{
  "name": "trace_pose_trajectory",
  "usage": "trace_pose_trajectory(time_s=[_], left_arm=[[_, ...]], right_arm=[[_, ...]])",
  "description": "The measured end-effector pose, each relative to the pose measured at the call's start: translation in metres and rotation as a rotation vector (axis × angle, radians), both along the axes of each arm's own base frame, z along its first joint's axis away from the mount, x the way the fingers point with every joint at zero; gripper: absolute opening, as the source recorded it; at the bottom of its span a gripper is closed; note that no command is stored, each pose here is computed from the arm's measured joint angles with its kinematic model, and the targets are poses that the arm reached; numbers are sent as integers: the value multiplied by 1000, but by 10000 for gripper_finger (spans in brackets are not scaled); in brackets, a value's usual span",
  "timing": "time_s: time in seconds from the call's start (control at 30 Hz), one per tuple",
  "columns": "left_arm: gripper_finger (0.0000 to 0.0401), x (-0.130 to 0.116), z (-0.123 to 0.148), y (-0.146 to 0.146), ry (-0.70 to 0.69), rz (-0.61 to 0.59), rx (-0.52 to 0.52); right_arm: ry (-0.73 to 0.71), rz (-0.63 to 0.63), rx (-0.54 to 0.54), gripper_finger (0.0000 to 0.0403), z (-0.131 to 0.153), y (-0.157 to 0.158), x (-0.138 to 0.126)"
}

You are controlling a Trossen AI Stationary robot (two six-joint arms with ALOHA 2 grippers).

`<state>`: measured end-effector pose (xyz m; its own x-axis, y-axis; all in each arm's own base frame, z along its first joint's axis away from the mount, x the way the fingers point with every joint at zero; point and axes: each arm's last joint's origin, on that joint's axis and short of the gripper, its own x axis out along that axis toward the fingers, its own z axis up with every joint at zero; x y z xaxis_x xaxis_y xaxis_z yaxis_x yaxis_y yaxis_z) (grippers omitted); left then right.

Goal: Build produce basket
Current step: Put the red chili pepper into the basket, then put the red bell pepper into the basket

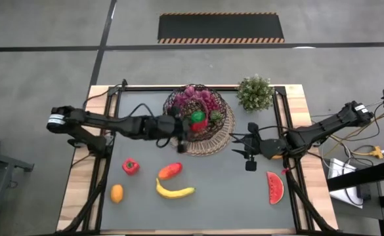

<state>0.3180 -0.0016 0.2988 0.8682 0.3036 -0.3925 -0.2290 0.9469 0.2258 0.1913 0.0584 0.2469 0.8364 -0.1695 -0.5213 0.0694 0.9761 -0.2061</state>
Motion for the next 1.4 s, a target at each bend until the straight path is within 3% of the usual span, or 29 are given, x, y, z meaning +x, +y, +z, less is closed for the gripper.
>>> trace_pose_trajectory(time_s=[0.1, 0.2, 0.37, 0.53, 1.0, 1.4], left_arm=[[83, 6, -9, 23, -73, 114, -38], [84, 9, -22, 43, -121, 258, -142], [84, 17, -43, 60, -157, 451, -272], [85, 22, -58, 62, -124, 483, -307], [88, 22, -57, 63, -146, 503, -324], [166, 22, -57, 64, -142, 497, -330]], right_arm=[[-58, 60, -74, 131, -6, 1, 3], [-100, 125, -180, 127, -8, 2, 5], [-169, 184, -300, 121, 0, 1, 4], [-139, 233, -356, 115, -3, -3, -8], [-276, 212, -301, 100, 10, -14, -38], [-264, 208, -289, 98, 9, -15, -40]])
